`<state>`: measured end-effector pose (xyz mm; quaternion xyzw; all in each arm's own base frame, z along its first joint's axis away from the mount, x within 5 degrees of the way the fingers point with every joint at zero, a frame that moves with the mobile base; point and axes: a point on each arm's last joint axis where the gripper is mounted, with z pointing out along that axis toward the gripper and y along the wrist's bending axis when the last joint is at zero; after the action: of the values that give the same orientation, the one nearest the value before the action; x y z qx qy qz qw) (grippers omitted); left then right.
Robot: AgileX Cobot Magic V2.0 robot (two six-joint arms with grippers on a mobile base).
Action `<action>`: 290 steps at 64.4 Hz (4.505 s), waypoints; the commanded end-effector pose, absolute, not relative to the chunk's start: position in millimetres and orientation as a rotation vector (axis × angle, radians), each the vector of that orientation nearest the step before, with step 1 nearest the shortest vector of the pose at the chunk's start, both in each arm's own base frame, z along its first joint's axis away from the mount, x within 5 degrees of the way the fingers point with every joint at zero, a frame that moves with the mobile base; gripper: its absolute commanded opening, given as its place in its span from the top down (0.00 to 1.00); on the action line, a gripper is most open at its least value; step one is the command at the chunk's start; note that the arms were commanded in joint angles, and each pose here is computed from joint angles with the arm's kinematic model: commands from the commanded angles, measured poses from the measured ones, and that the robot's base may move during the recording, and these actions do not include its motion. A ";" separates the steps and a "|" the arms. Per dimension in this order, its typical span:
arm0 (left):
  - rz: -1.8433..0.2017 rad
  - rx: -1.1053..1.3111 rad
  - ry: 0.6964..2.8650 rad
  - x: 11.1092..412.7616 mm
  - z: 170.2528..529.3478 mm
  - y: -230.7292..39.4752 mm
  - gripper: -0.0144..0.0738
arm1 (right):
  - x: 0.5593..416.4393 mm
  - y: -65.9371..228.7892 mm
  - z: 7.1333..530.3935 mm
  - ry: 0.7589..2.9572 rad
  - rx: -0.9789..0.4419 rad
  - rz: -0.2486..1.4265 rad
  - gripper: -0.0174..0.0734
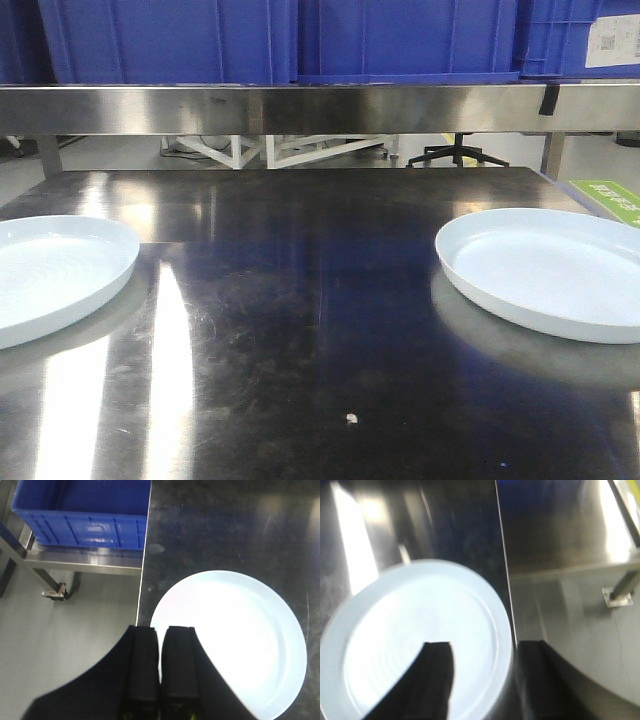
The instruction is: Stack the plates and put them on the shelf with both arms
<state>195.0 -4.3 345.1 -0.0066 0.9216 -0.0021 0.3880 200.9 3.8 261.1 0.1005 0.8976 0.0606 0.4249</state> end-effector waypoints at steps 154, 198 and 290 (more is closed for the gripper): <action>0.049 0.043 2.607 311.3 226.5 -6.6 0.31 | 212.9 2.8 270.5 2.183 0.227 0.138 0.30; 0.090 0.086 2.629 315.3 216.7 -4.8 0.31 | 212.5 2.9 269.9 2.190 0.227 0.138 0.30; -0.307 0.066 2.411 302.2 310.1 -76.3 0.73 | 212.3 2.9 269.6 2.194 0.228 0.138 0.30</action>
<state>304.0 -53.0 284.2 0.0101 0.9544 -0.0782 0.2879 206.5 3.7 252.8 0.0986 0.9072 0.0557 0.4052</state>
